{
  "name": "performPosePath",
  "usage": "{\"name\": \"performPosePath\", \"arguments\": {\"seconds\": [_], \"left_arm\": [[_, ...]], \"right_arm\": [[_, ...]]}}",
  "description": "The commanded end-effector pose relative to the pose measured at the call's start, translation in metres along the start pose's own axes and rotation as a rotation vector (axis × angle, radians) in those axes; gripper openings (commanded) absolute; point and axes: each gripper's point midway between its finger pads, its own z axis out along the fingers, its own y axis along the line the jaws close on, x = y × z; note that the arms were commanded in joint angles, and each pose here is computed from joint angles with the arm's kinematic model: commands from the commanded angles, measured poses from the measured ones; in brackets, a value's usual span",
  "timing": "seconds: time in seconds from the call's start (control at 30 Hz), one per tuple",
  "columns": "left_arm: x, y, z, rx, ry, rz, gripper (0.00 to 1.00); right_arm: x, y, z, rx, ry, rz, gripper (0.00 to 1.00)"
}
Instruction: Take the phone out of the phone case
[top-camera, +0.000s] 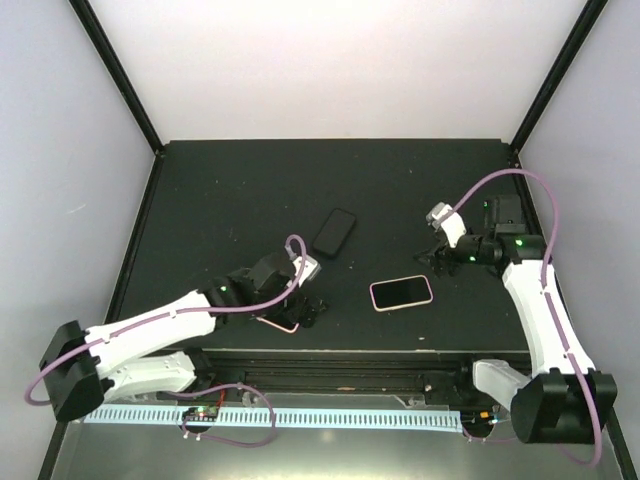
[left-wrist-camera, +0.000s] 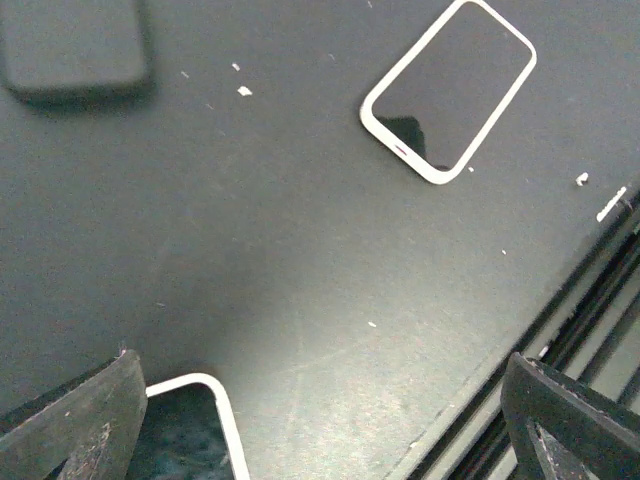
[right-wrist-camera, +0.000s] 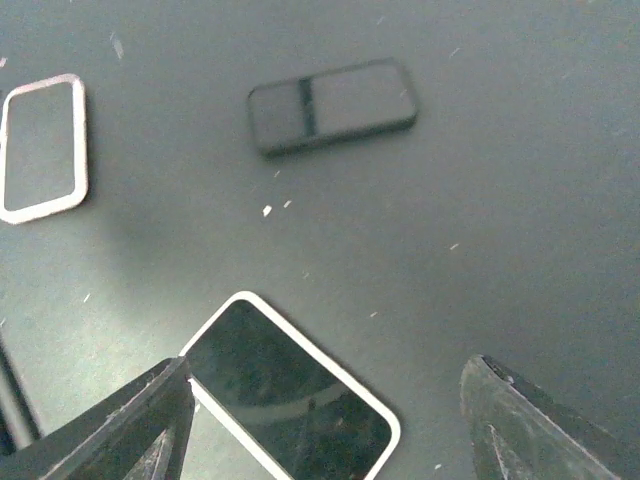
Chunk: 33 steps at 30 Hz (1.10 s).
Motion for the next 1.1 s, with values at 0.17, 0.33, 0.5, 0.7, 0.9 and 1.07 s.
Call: {"name": "performPosePath", "arguments": {"seconds": [0.17,0.33,0.5,0.7,0.9,1.07], "left_arm": [[-0.022,-0.073,0.036,0.314,-0.031,0.048,0.99],[-0.045,-0.078,0.08,0.249,-0.015,0.078,0.99],[-0.057,-0.072,0.122,0.169,0.035,0.077,0.99],[-0.051,-0.078,0.139,0.196,0.098,0.025,0.99],[-0.045,-0.048,0.126,0.093,0.08,0.051,0.99],[-0.045,-0.046,0.12,0.096,0.088,0.035,0.99]], "right_arm": [[0.093,0.011,0.015,0.084,0.397,-0.084,0.78],[0.1,-0.001,0.007,0.187,0.416,0.039,0.82],[0.116,-0.007,0.006,0.188,0.435,0.031,0.84],[0.156,-0.007,0.009,0.181,0.57,-0.061,0.81],[0.175,0.005,0.009,0.094,0.642,-0.134,0.78],[0.19,0.003,0.018,0.046,0.709,-0.139,0.75]]}}
